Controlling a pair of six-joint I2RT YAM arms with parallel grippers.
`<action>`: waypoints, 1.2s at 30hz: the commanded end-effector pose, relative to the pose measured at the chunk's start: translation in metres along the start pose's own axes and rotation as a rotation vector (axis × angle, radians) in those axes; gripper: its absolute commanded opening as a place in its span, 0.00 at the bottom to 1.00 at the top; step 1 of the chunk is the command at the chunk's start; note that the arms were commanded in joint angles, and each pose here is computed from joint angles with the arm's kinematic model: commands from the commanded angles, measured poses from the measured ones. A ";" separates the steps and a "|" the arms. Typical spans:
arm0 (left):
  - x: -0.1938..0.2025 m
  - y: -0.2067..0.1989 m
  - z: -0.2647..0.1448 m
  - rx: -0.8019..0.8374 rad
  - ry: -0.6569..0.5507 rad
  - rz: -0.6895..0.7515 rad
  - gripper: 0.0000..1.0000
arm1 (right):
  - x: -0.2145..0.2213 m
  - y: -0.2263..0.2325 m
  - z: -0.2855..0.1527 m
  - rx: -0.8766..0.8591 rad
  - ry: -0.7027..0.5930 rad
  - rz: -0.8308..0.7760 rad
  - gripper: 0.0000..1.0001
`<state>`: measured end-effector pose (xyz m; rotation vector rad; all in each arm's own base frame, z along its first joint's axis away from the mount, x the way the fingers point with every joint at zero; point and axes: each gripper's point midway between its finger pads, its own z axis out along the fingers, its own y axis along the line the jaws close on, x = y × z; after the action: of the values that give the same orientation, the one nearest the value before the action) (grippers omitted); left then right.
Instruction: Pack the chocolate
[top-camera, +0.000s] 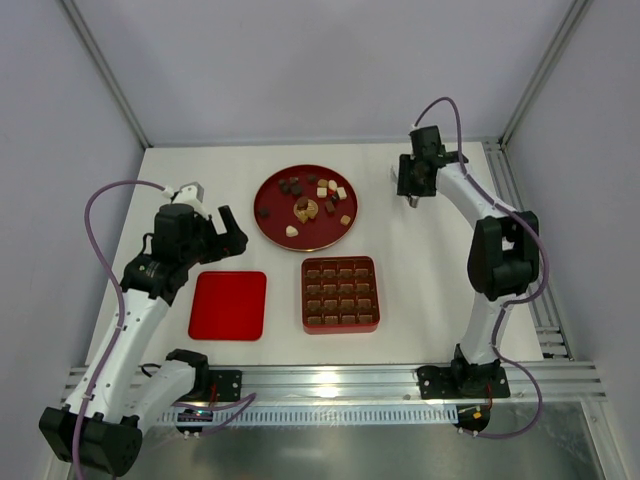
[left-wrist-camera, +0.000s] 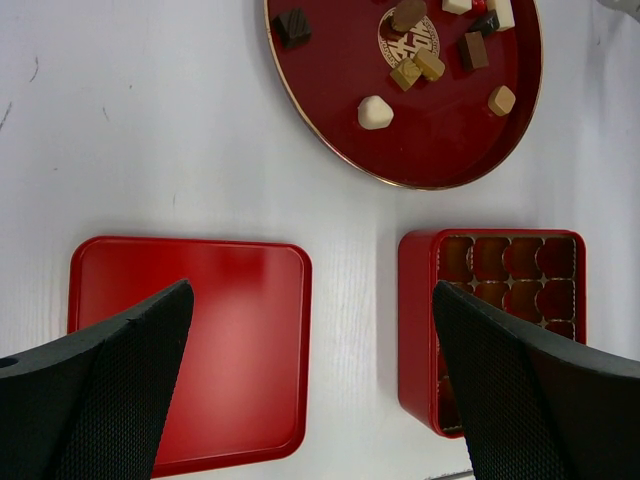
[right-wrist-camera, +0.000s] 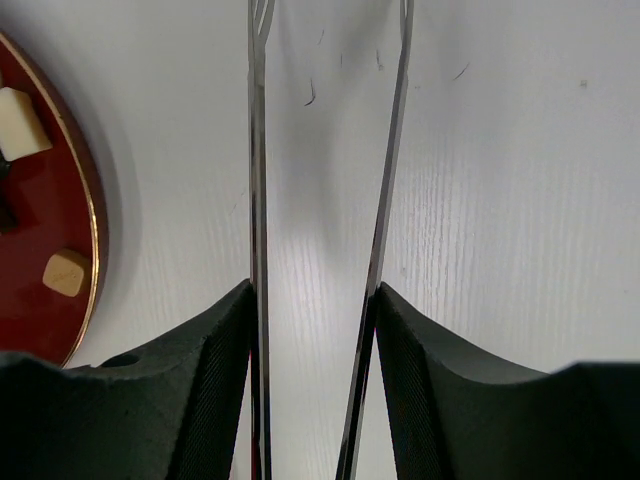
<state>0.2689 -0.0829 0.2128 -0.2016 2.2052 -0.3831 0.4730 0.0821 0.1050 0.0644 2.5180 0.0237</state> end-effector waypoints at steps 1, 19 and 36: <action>-0.006 -0.001 0.000 0.005 -0.022 0.001 1.00 | -0.014 -0.001 -0.032 -0.004 -0.074 0.010 0.52; -0.005 -0.003 0.000 0.012 -0.019 0.000 1.00 | -0.015 0.030 -0.105 -0.084 -0.173 -0.016 0.45; -0.005 -0.004 -0.001 0.018 -0.018 0.001 1.00 | 0.037 0.146 -0.149 -0.294 -0.157 -0.158 0.41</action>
<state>0.2690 -0.0831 0.2125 -0.2017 2.2065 -0.3838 0.3693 0.2141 0.1966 -0.2377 2.3663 0.2610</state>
